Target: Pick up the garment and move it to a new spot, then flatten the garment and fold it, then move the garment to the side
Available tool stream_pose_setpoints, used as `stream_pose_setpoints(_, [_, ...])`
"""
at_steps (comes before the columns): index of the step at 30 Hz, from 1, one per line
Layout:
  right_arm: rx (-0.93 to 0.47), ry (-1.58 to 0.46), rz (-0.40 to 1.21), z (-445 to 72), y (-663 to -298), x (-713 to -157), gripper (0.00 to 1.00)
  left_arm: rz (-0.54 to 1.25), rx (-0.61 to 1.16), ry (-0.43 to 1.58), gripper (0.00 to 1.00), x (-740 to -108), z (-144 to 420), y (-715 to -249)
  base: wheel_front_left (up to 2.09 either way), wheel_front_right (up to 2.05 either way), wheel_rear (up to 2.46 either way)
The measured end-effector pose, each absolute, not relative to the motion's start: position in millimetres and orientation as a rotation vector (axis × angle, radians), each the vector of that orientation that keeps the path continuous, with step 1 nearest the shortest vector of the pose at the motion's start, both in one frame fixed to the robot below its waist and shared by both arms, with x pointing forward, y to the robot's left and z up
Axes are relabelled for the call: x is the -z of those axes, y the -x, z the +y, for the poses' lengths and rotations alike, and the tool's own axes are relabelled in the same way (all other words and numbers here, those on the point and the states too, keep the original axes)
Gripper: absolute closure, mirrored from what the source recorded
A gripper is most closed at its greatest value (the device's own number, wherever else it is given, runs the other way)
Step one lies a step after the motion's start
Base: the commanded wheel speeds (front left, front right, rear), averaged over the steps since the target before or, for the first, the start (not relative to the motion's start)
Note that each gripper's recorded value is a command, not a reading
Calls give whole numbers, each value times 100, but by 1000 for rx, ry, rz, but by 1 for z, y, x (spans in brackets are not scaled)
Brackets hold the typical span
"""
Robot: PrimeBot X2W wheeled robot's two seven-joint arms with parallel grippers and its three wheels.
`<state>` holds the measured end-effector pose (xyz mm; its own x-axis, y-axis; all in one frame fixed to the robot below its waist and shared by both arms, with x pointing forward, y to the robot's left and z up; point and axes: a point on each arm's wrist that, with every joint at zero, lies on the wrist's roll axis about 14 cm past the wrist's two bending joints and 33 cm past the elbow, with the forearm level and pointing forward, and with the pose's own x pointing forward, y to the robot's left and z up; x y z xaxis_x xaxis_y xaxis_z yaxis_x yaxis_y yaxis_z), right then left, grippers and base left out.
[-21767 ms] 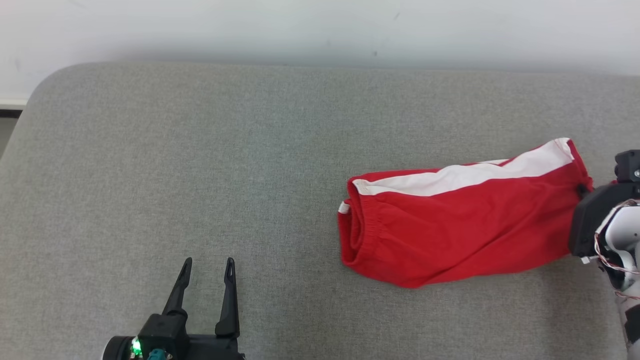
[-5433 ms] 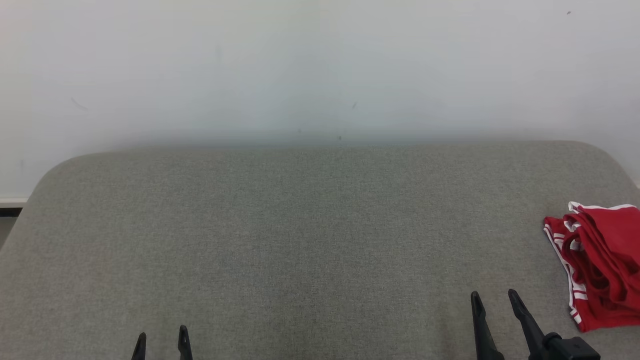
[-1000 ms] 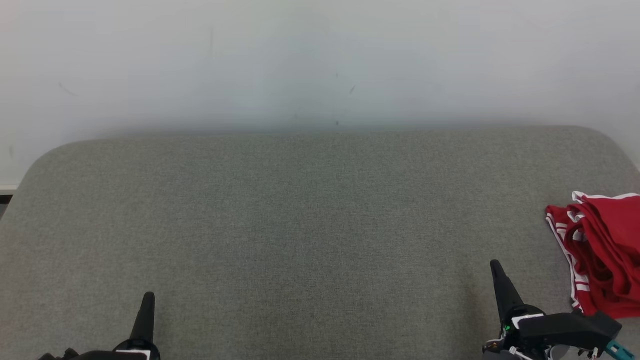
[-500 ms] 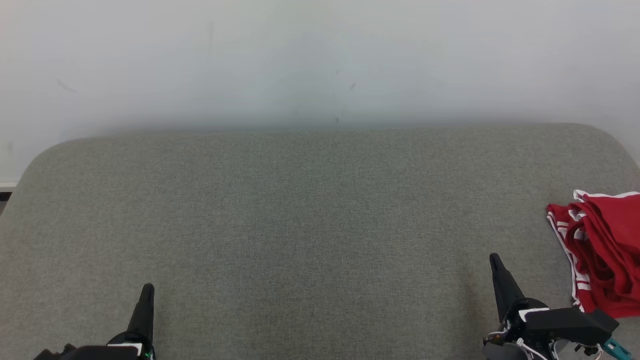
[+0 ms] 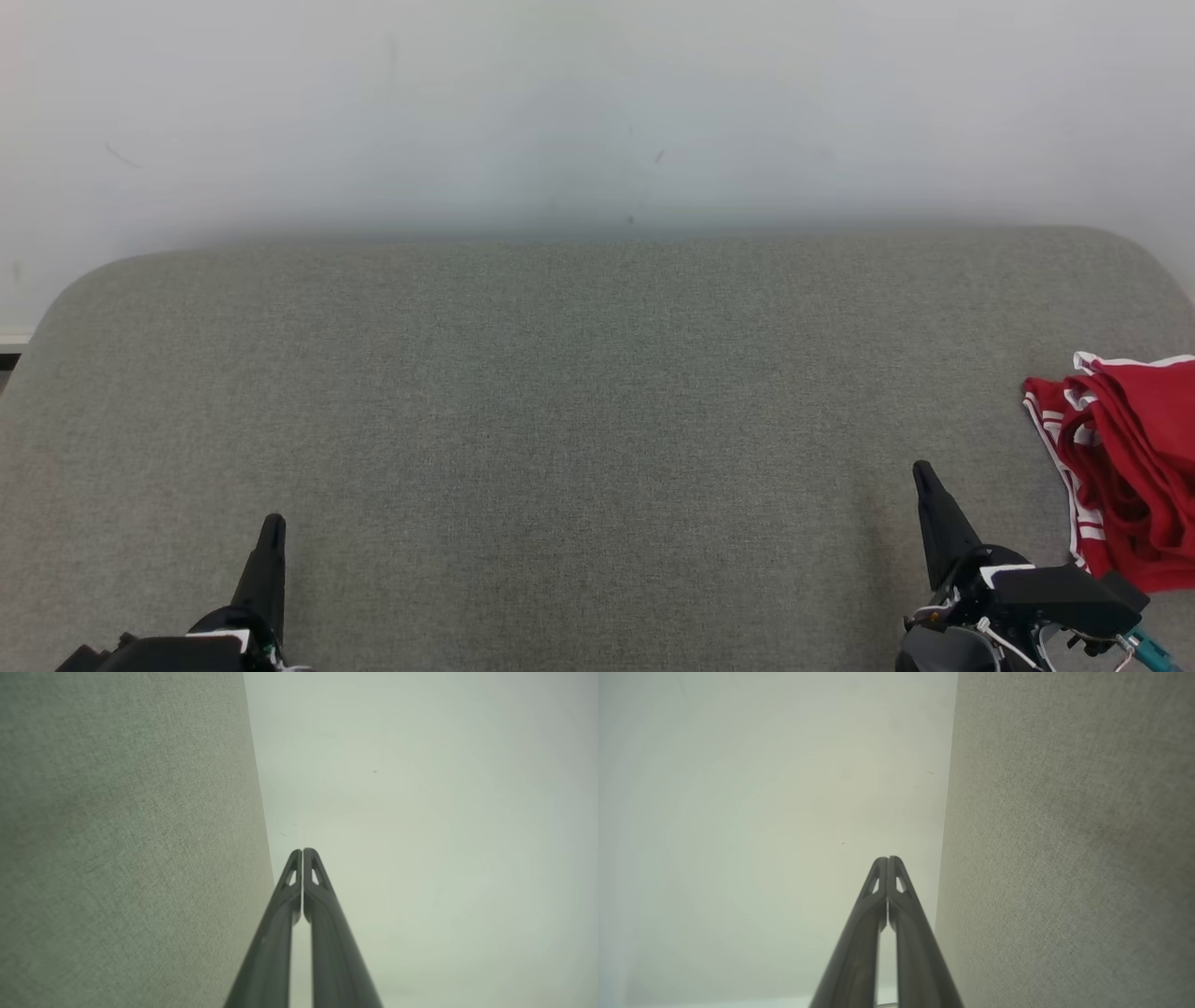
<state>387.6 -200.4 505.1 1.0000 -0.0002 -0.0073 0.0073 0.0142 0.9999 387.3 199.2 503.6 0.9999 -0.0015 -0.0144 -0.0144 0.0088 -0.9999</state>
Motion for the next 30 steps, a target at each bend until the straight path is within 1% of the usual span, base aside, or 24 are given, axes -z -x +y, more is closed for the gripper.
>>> stream_pose_setpoints(30, [3, -1572, 2, -201, -388, -506, 100, 8, -3, 1572, 100, -505, 199, -388, 0, 0, 0])
